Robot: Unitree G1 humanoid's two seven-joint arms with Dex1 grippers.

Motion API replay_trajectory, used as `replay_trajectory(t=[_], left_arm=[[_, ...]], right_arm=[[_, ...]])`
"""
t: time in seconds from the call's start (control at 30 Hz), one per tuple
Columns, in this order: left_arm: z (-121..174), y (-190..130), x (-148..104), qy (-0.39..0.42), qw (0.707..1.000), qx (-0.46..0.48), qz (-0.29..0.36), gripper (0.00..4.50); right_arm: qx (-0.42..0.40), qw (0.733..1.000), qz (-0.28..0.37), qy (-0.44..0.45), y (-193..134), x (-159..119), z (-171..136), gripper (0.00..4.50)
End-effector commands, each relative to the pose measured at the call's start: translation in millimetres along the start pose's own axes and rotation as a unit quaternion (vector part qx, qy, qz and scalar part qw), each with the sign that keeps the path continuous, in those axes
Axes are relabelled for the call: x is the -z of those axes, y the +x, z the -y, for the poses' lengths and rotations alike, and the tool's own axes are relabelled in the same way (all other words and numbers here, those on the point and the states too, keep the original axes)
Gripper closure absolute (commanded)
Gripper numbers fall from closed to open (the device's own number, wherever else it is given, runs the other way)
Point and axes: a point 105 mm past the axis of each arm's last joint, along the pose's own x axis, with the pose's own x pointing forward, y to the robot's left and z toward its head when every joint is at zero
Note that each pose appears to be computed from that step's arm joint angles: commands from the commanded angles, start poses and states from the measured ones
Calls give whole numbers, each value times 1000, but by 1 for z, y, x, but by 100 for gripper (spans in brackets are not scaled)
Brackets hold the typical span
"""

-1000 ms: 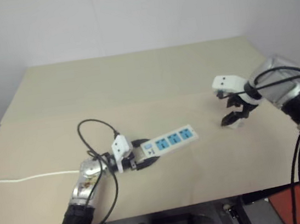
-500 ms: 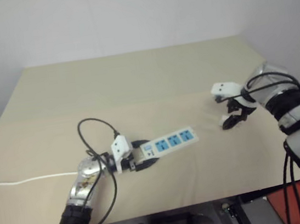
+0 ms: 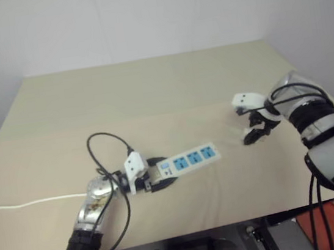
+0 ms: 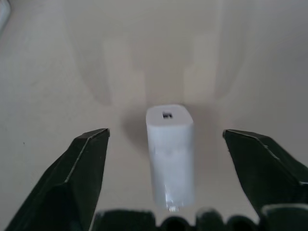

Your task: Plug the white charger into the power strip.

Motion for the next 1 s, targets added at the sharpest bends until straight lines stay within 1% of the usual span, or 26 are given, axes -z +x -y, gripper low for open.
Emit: replay_trajectory(t=[0.03,0.23,0.37,0.47,0.53,0.6,0.63,0.7,0.73,0.8,0.83,0.9,0.97,1.0], left_arm=[[11,4,8,-4,1000,20,-19,125],[12,3,9,-7,1000,19,-21,125],[12,1,9,-7,1000,19,-23,125],[13,-2,8,-6,999,28,-28,125],[13,-5,7,-3,999,34,-31,125],[12,-8,6,-1,999,42,-33,125],[12,-9,6,4,998,47,-34,125],[13,-12,5,14,998,56,-35,125],[12,-12,5,17,997,58,-37,125],[11,-14,5,20,997,61,-39,125],[11,-14,5,22,997,64,-40,125],[11,-15,5,28,996,70,-39,125],[13,-16,6,31,996,80,-36,125],[14,-17,6,33,995,85,-33,125]], right_arm=[[24,999,21,-6,-14,-11,9,128],[24,1000,11,-4,-10,-8,9,338],[22,1000,5,-8,-12,-9,9,340],[15,1000,16,-16,-20,-15,7,340],[12,999,48,-20,-34,-27,4,340],[4,994,105,-13,-51,-42,-3,340],[-1,989,146,-18,-60,-50,-8,340],[-22,967,254,-14,-80,-66,-24,340],[-41,950,311,-7,-90,-71,-34,340],[-94,907,410,-36,-102,-71,-61,340],[-113,887,446,-45,-106,-69,-72,340],[-147,839,520,-56,-107,-68,-97,340],[-192,800,567,-46,-102,-68,-119,340],[-204,785,583,-39,-97,-69,-127,340]])
